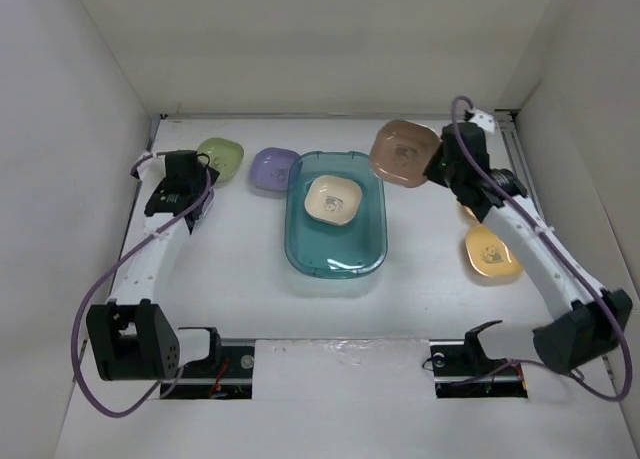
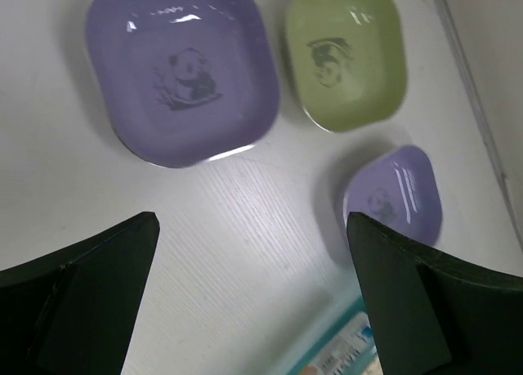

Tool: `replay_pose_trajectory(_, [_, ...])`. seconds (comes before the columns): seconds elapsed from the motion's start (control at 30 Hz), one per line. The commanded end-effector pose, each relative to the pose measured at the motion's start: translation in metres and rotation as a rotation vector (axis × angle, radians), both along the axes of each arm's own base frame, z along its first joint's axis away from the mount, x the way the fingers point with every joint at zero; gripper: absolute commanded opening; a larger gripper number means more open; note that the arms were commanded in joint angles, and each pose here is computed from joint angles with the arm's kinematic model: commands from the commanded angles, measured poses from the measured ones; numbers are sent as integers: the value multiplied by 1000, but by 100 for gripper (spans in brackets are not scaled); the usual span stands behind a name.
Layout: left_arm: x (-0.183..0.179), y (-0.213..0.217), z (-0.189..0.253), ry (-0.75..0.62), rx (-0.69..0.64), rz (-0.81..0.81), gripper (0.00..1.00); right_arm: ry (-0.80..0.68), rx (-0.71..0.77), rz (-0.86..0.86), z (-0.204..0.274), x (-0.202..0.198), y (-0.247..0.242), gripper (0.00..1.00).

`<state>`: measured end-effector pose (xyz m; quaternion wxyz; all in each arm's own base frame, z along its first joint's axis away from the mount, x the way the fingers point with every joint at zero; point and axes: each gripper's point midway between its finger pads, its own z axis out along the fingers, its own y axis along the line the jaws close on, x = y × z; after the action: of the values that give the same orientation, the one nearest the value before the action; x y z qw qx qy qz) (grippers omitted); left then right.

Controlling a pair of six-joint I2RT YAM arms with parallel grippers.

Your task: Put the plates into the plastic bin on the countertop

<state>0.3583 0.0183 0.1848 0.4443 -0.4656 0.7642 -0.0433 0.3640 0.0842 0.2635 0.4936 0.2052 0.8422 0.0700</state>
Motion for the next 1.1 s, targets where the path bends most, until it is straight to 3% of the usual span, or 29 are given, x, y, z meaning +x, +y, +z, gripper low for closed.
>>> replay_pose_trajectory(0.0, [2,19,-16,51,15,69,100,59,2,113,-25,27,50,0])
replay_pose_trajectory(0.13, [1,42,-24,149,27,164,100,83,42,233,-46,46,118,0])
replay_pose_trajectory(0.27, [-9,66,-21,141,-2,219,100,116,69,271,-64,68,156,0])
replay_pose_trajectory(0.37, [-19,79,-20,142,1,253,100,178,81,264,-94,74,170,0])
replay_pose_trajectory(0.57, [-45,88,-34,201,24,288,100,179,154,213,-110,77,174,0])
replay_pose_trajectory(0.6, [-48,87,-43,215,24,288,100,189,149,212,-114,75,173,3])
replay_pose_trajectory(0.67, [-51,87,-49,216,18,294,100,186,162,235,-113,73,181,40])
replay_pose_trajectory(0.73, [-55,82,-63,241,-5,286,100,165,178,276,-105,72,194,66])
replay_pose_trajectory(0.77, [-54,82,-69,249,-6,286,100,166,178,285,-105,69,198,71])
replay_pose_trajectory(1.07, [-46,87,-114,272,-74,336,100,-77,159,456,1,32,220,75])
